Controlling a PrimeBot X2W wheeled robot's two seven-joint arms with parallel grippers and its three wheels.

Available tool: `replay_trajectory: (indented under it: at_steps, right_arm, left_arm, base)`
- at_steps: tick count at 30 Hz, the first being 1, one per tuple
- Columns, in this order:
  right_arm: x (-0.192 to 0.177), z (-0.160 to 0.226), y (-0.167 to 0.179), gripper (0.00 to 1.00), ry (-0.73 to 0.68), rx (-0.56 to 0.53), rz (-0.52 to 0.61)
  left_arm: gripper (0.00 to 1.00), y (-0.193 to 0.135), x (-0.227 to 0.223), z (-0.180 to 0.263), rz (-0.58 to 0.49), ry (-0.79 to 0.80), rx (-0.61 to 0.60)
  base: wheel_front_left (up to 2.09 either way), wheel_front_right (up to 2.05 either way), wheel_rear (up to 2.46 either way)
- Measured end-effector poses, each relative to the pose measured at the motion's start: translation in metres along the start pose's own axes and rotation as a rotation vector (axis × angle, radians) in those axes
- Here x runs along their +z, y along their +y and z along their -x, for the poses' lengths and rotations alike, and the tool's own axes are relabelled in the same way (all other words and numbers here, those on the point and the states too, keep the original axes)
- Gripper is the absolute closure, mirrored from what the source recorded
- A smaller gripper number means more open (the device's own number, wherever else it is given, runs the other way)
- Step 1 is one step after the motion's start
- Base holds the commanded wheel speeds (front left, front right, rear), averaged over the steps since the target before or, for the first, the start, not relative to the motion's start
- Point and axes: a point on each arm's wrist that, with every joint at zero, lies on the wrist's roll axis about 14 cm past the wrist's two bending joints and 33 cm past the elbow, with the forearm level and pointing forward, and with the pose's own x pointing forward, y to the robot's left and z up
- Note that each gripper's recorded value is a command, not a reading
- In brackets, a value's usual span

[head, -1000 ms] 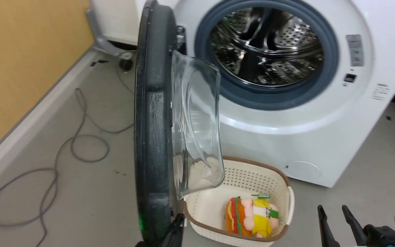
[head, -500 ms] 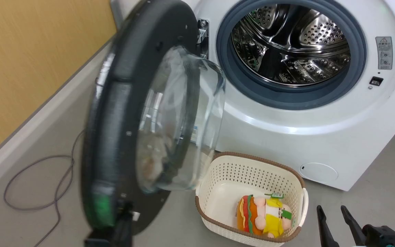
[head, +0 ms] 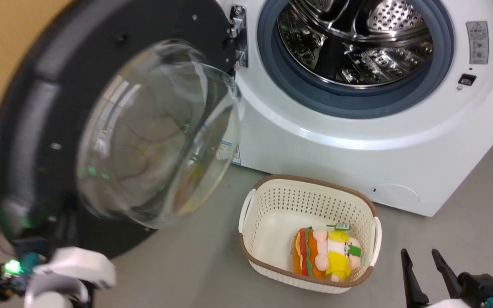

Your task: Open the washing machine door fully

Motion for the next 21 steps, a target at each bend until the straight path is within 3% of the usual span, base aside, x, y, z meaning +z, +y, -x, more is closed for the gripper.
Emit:
replay_trajectory:
  at_steps: [12,21]
  right_arm:
    - [0.002,-0.01,-0.006,0.0,-0.004,-0.014,-0.003]
    - [0.004,-0.007,-0.007,0.0,-0.009,-0.019,0.001]
  left_arm:
    - [1.0,0.053,0.006,-0.043,-0.003,-0.001,0.121]
    - [1.0,0.068,0.008,-0.049,0.001,-0.008,0.163]
  base:
    - [0.0,0.0,0.0]
    - [0.0,0.0,0.0]
